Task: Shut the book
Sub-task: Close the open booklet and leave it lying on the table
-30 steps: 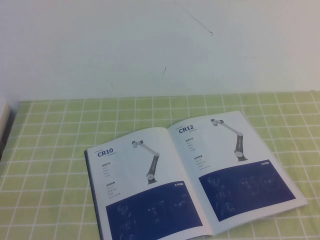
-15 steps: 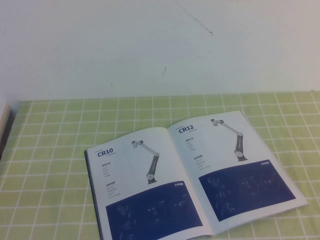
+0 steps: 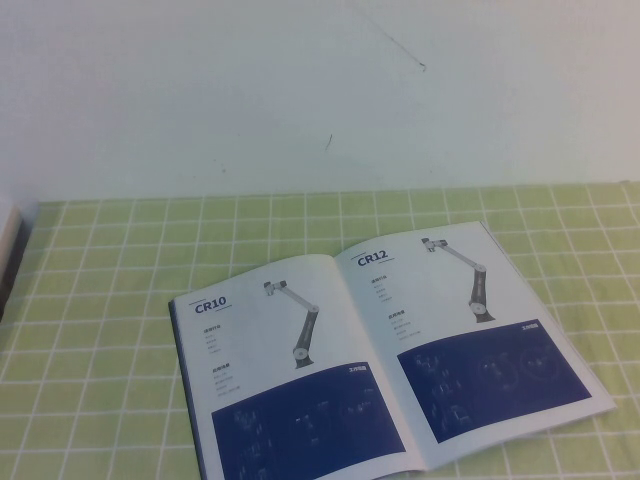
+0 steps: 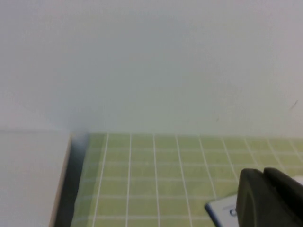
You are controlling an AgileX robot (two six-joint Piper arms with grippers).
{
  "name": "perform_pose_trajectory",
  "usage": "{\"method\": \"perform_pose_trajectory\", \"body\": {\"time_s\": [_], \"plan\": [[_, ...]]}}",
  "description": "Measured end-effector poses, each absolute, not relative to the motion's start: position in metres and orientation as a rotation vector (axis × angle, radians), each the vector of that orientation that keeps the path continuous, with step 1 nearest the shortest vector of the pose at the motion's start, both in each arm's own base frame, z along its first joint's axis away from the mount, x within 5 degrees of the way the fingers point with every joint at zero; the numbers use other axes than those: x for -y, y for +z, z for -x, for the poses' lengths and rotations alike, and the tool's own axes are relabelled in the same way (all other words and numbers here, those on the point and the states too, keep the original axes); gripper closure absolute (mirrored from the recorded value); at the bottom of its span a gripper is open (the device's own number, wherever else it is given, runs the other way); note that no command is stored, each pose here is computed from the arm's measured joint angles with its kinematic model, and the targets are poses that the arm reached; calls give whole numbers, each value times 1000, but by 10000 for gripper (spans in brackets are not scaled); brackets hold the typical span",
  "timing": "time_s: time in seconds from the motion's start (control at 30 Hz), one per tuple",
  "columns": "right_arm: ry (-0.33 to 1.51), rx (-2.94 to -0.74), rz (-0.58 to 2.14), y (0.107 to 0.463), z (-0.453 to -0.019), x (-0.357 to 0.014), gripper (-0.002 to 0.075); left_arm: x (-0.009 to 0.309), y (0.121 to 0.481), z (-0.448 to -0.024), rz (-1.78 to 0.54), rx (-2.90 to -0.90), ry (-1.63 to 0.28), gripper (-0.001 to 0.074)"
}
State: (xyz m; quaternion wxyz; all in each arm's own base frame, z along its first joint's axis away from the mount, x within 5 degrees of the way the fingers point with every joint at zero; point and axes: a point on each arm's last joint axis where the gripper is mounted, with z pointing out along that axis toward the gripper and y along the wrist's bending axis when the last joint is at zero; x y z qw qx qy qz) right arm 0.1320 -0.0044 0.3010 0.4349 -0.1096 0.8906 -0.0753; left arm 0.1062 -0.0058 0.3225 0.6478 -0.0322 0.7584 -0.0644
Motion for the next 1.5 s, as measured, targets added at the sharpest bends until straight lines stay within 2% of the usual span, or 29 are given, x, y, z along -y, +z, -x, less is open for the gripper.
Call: {"method": "perform_pose_trajectory", "body": {"time_s": [0.3, 0.5, 0.67, 0.93, 1.07, 1.27, 1.5], "plan": [[-33, -2447, 237, 267, -176, -2, 727, 10, 274, -162, 137, -2119, -178, 739], [100, -2530, 285, 267, -211, -10, 727, 18, 251, -197, 130, -2439, -227, 739], [263, -2569, 357, 260, -250, -20, 727, 29, 231, -227, 161, -2537, -383, 739], [375, -2510, 717, 220, -314, -47, 727, 44, 194, -271, 55, -2673, -523, 739], [381, -2542, 810, 188, -343, -60, 727, 59, 181, -287, -43, -2695, -486, 739], [370, -2620, 868, 147, -361, -62, 727, 84, 162, -299, -193, -2751, -369, 739], [370, -2665, 882, 126, -363, -61, 727, 78, 148, -306, -106, -2811, -163, 739]]}}
